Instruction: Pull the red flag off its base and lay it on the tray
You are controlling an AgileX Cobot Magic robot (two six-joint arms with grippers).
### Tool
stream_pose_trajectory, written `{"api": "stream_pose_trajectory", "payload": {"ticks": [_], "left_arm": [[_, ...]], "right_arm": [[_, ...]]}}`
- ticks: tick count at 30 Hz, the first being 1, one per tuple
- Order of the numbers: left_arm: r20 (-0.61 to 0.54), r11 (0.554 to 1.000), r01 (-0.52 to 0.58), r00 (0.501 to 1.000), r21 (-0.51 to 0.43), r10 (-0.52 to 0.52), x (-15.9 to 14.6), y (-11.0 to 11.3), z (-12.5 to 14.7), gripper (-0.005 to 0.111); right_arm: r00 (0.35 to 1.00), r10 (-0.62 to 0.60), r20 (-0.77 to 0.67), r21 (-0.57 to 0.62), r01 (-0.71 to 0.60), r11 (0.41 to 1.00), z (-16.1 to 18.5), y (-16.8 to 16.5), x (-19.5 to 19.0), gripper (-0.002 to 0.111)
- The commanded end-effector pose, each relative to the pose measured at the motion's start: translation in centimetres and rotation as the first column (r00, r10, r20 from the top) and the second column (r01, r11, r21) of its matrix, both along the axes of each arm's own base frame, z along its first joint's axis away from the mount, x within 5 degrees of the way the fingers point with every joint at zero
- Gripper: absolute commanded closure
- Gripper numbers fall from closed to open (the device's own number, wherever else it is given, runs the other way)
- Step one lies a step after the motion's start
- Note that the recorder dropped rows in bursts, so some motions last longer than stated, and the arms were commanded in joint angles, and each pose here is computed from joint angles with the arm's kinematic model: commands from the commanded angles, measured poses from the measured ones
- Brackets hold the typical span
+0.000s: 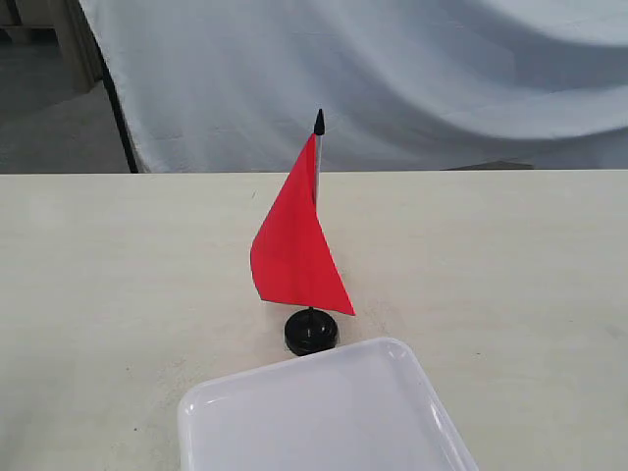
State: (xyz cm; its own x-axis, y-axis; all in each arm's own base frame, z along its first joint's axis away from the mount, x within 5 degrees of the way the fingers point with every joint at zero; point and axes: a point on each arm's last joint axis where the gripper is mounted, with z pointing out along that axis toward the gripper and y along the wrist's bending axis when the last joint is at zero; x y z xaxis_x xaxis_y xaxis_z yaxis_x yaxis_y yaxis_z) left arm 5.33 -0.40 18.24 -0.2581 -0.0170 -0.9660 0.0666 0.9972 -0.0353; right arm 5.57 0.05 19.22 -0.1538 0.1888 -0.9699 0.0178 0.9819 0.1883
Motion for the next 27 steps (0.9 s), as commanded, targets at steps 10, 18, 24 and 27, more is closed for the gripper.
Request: {"api": "stream_pose_trajectory", "payload": {"ticks": [10,18,24,27], "left_arm": [[0.002,1.0,0.005,1.0,0.001,-0.005,0.0,0.0,0.0,0.107],[0.002,1.0,0.005,1.0,0.001,-0.005,0.0,0.0,0.0,0.107],[0.002,1.0,0.005,1.0,0.001,-0.005,0.0,0.0,0.0,0.107],[0.002,1.0,0.005,1.0,0.001,-0.005,0.0,0.0,0.0,0.107]], "right_arm": [[0.997,0.003,0.082,-0.005,-0.002,1.0,0.6,0.0,0.1,0.109],[0.862,0.012,0.506,-0.002,-0.013,1.0,4.6,0.1,-0.6,0.109],[0.736,0.006,0.677,0.044,-0.049,0.998,6.4,0.1,-1.5,0.109],[0.714,-0.029,0.7,0.231,-0.188,0.954,6.7,0.2,-1.7,0.109]]}}
